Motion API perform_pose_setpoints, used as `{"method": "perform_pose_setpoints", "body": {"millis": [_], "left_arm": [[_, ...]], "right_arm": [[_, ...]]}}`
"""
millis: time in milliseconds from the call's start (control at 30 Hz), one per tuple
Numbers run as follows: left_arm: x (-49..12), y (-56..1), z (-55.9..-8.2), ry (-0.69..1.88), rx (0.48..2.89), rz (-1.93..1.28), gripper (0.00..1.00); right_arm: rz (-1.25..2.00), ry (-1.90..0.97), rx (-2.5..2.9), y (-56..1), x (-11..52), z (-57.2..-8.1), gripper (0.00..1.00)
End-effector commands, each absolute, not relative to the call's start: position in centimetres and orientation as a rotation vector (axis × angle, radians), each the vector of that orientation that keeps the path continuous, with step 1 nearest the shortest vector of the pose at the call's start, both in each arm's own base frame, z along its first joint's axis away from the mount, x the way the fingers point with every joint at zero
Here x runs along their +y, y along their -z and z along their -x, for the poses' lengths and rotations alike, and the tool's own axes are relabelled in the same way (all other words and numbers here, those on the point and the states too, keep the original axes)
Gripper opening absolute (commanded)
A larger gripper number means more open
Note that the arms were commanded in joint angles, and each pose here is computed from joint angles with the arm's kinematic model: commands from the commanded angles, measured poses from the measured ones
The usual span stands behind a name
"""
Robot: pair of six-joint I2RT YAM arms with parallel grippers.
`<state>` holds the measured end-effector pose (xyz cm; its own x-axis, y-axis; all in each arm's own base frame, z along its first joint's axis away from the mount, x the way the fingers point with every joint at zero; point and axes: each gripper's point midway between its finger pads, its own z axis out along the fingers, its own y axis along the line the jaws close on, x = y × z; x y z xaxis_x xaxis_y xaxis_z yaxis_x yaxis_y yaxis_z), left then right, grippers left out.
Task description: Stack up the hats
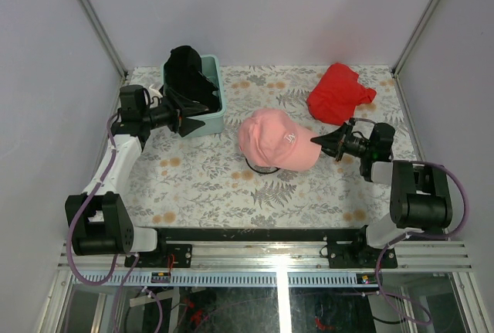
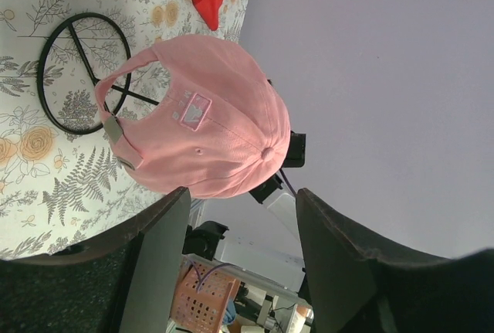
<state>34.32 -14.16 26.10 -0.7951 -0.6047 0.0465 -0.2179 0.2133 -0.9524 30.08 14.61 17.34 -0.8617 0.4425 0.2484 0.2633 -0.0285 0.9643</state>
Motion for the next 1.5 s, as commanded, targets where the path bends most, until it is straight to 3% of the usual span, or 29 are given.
{"method": "perform_pose_setpoints", "body": {"millis": [0,200,433,500,700,1100,1200,1467], "left_arm": [[-14.3,-26.0,-33.8,1.592,2.168,0.750,0.56],[-14.3,-26.1,-33.9,1.586,2.169,0.747,0.56],[-14.2,-26.2,-33.9,1.581,2.168,0.744,0.56],[-14.2,-26.1,-33.9,1.578,2.167,0.745,0.56],[-14.2,-26.1,-33.8,1.577,2.167,0.746,0.57],[-13.1,-26.8,-34.9,1.531,2.142,0.753,0.60],[-10.7,-28.0,-37.0,1.434,2.105,0.777,0.64],[-3.3,-27.8,-44.7,0.869,2.081,0.787,0.67]], "right_arm": [[-0.876,-2.075,2.004,-17.3,14.3,-30.7,0.06],[-0.854,-2.110,1.950,-18.4,14.2,-31.5,0.10],[-0.886,-1.879,2.095,-15.9,13.3,-31.8,0.29],[-0.885,-1.829,2.130,-15.9,13.0,-32.0,0.39],[-0.943,-1.738,2.147,-15.3,11.4,-32.4,0.51],[-0.978,-1.407,2.284,-12.7,7.8,-32.1,0.58],[-0.986,-1.310,2.291,-12.9,6.2,-32.0,0.59],[-0.887,-1.080,2.327,-15.4,4.4,-32.2,0.63]]}}
